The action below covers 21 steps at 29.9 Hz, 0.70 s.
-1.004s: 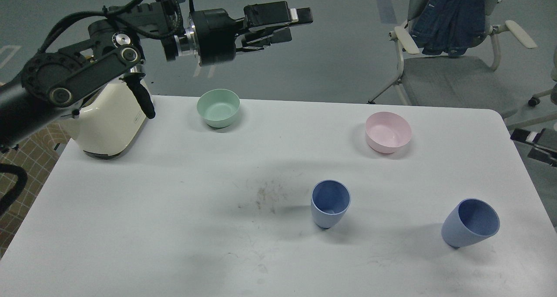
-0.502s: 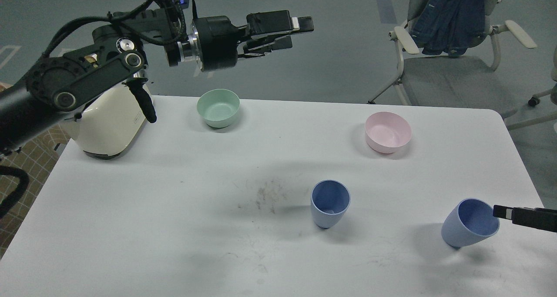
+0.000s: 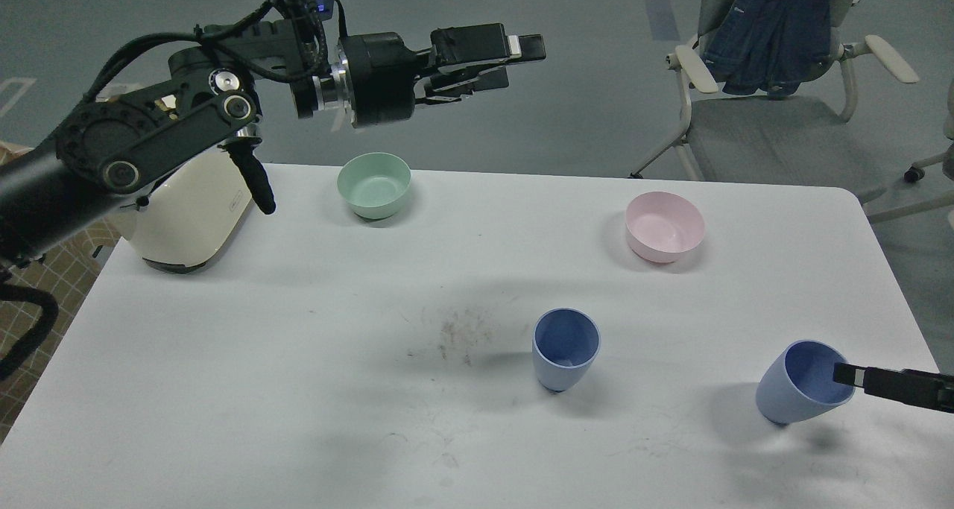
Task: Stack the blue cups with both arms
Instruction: 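Reach the right gripper to the far blue cup and grasp it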
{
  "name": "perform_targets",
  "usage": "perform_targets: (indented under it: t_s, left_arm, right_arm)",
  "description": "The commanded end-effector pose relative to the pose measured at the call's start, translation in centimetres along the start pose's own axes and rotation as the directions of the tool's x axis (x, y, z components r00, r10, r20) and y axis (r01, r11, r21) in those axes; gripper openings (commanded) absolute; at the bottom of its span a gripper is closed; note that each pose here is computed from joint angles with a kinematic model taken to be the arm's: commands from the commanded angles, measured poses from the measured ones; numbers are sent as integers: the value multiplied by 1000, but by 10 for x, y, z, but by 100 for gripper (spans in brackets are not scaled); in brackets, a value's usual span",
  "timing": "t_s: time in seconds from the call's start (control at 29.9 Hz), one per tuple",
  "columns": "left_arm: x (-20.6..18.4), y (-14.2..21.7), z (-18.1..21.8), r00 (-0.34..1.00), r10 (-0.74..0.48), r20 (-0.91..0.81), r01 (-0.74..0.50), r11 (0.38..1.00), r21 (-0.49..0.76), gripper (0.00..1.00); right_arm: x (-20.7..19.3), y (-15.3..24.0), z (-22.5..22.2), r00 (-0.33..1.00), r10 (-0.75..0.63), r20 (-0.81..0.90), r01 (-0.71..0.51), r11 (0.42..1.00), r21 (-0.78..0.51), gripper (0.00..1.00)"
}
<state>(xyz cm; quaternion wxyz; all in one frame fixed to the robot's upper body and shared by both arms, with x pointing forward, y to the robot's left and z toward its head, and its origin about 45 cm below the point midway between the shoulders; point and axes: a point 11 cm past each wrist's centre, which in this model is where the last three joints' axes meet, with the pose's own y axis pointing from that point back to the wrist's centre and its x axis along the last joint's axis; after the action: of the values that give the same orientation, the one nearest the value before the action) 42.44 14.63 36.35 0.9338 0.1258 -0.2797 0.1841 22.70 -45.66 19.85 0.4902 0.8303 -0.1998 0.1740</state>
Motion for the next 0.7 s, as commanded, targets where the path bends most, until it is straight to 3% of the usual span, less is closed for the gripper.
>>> perform_targets:
  t_s: [0.0, 0.13, 0.23, 0.33, 0.47, 0.67]
  left_arm:
    - [-2, 1, -3, 1000, -1, -6, 1, 1000, 3, 91]
    - [-4, -2, -2, 1000, -5, -8, 5, 1000, 0, 91]
    - [-4, -2, -2, 1000, -4, -9, 4, 1000, -1, 91]
    - [-4, -1, -3, 1000, -5, -11, 5, 1000, -1, 91]
    - [-7, -1, -6, 1000, -6, -18, 6, 1000, 4, 91]
    - [-6, -1, -6, 1000, -5, -18, 5, 1000, 3, 91]
  right_arm:
    - [-3, -2, 0, 1000, -5, 8, 5, 1000, 3, 71]
    - [-13, -9, -1, 999, -28, 23, 27, 999, 17, 49]
    - [-14, -11, -2, 999, -27, 24, 26, 999, 23, 44]
    - [-15, -13, -3, 999, -28, 28, 27, 999, 28, 28]
    - [-15, -12, -2, 999, -28, 27, 27, 999, 27, 0]
    - [-5, -11, -8, 1000, -9, 9, 9, 999, 38, 0]
